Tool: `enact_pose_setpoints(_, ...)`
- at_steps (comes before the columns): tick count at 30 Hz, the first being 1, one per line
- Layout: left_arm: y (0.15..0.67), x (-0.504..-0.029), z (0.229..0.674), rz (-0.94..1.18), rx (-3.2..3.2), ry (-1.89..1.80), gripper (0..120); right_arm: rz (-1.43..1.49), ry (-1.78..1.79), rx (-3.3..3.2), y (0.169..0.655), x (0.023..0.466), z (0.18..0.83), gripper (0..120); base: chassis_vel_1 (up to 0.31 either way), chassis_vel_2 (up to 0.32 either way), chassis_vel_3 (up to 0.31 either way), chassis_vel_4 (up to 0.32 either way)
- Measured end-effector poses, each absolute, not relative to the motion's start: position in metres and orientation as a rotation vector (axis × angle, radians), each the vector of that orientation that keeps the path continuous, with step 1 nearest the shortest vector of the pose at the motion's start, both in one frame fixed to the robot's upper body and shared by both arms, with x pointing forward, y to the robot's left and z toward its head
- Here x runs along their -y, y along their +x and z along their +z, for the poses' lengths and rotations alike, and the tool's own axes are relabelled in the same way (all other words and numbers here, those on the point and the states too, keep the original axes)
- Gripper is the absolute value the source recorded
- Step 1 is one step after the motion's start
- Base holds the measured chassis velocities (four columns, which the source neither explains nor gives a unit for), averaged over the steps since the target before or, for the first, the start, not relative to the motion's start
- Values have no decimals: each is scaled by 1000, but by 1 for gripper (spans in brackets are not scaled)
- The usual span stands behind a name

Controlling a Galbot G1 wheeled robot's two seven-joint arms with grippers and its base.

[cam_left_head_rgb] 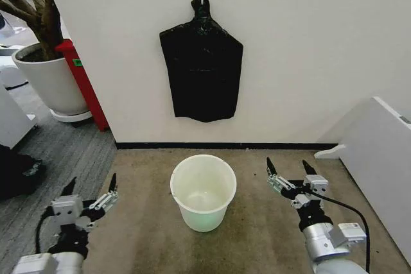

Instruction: Place the garbage bag over the trash bin.

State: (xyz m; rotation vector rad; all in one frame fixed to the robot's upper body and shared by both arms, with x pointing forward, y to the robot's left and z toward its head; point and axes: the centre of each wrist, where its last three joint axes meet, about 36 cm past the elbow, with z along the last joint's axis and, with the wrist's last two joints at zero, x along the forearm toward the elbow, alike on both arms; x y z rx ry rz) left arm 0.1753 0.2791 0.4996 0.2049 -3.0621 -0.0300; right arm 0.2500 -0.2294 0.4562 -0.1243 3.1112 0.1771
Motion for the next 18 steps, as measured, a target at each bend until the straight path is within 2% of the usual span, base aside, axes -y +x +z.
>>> enact_pose_setpoints(15, 178, -286, 501, 49, 3037, 130, 100, 231, -107, -3111, 251, 229, 460, 100, 0, 0, 0, 0)
enact_pose_setpoints(18, 179, -287, 502, 63, 3037, 105, 100, 340, -133, -3092, 255, 227, 463, 100, 0, 0, 0, 0)
